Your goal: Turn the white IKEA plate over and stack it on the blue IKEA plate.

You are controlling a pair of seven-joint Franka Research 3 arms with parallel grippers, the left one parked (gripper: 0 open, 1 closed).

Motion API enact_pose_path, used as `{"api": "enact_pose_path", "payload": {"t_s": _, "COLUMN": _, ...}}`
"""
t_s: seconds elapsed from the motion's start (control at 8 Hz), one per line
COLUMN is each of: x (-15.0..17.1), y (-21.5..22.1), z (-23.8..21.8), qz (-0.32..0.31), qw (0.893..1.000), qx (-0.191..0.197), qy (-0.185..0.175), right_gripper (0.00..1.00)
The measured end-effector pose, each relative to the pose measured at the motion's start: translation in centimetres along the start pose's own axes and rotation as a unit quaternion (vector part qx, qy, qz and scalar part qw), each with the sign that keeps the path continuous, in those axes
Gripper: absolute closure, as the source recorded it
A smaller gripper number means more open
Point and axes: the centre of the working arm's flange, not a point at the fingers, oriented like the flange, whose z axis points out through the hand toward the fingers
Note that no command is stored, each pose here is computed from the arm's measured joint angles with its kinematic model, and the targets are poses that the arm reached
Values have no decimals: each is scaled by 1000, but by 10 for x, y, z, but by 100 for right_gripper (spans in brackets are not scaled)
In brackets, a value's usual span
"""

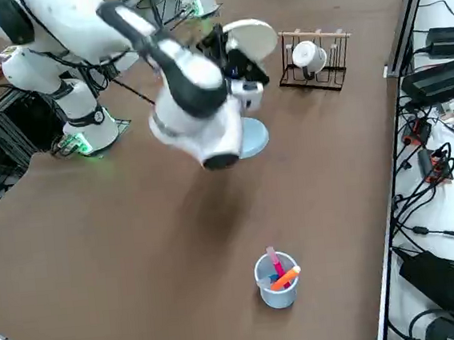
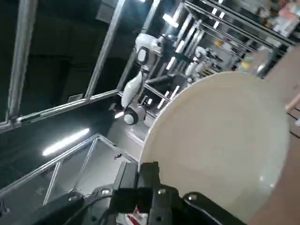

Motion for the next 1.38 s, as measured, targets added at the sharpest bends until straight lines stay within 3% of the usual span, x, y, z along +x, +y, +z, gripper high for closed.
{"api": "enact_pose_path", "payload": {"t_s": 0.25, "x": -30, "y": 41, "z": 0, "qz": -37, "qw": 999, "qx": 29, "qy": 21, "right_gripper": 97}}
{"api": "enact_pose_path", "payload": {"t_s": 0.5, "x": -66, "y": 86, "z": 9, "qz": -44, "qw": 998, "qx": 49, "qy": 18, "right_gripper": 97}}
{"api": "enact_pose_path", "payload": {"t_s": 1.0, "x": -127, "y": 138, "z": 6, "qz": -16, "qw": 999, "qx": 42, "qy": -6, "right_gripper": 97}}
{"api": "enact_pose_path", "payload": {"t_s": 1.38, "x": -146, "y": 151, "z": -12, "qz": -13, "qw": 1000, "qx": 17, "qy": -8, "right_gripper": 97}}
